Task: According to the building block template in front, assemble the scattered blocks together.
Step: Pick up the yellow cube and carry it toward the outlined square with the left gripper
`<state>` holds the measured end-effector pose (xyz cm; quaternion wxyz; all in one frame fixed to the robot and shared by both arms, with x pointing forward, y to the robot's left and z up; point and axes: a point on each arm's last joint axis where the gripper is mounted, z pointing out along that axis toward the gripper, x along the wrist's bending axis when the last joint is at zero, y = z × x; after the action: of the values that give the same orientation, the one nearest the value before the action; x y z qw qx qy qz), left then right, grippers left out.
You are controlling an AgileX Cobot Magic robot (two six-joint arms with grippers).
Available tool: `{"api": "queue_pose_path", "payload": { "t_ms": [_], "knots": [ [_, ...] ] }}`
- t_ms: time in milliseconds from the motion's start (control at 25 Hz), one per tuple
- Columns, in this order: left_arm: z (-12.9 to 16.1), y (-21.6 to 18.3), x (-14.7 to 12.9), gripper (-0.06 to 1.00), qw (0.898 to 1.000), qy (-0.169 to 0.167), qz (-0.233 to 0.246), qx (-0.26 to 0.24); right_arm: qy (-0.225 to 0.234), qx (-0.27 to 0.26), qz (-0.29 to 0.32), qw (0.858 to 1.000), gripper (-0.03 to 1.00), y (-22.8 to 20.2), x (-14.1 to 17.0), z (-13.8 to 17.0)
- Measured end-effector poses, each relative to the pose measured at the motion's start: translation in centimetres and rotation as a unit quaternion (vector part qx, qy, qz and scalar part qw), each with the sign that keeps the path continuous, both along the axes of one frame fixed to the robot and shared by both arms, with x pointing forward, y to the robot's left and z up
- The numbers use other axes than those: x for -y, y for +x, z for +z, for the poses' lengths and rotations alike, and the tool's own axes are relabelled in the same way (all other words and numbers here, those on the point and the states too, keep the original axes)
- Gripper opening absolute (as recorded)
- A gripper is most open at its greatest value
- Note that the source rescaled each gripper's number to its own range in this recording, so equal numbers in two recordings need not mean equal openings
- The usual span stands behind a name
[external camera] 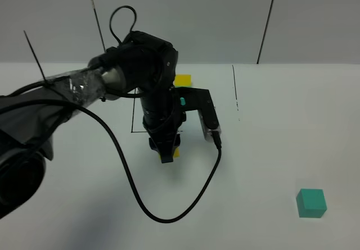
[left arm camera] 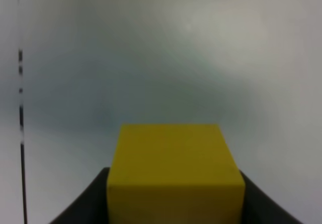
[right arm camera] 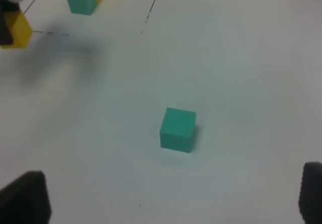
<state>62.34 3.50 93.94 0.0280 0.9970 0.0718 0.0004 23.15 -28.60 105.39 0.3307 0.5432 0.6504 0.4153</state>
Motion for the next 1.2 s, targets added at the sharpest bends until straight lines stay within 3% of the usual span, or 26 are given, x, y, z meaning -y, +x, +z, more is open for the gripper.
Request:
{"api": "queue_pose_path", "payload": {
  "t_ms": [320,1200],
  "knots": [
    [-2.4,-0.2,3.4,0.00,0.999,0.018,-0.039,-0.002,0.000,0.000,0.000,1.000,1.00,0.0,0.0,0.0],
    [-4.5,-0.6,3.8,0.00,0.997,0.034,-0.059,-0.024,0.000,0.000,0.000,1.000,1.00,0.0,0.0,0.0]
  ]
}}
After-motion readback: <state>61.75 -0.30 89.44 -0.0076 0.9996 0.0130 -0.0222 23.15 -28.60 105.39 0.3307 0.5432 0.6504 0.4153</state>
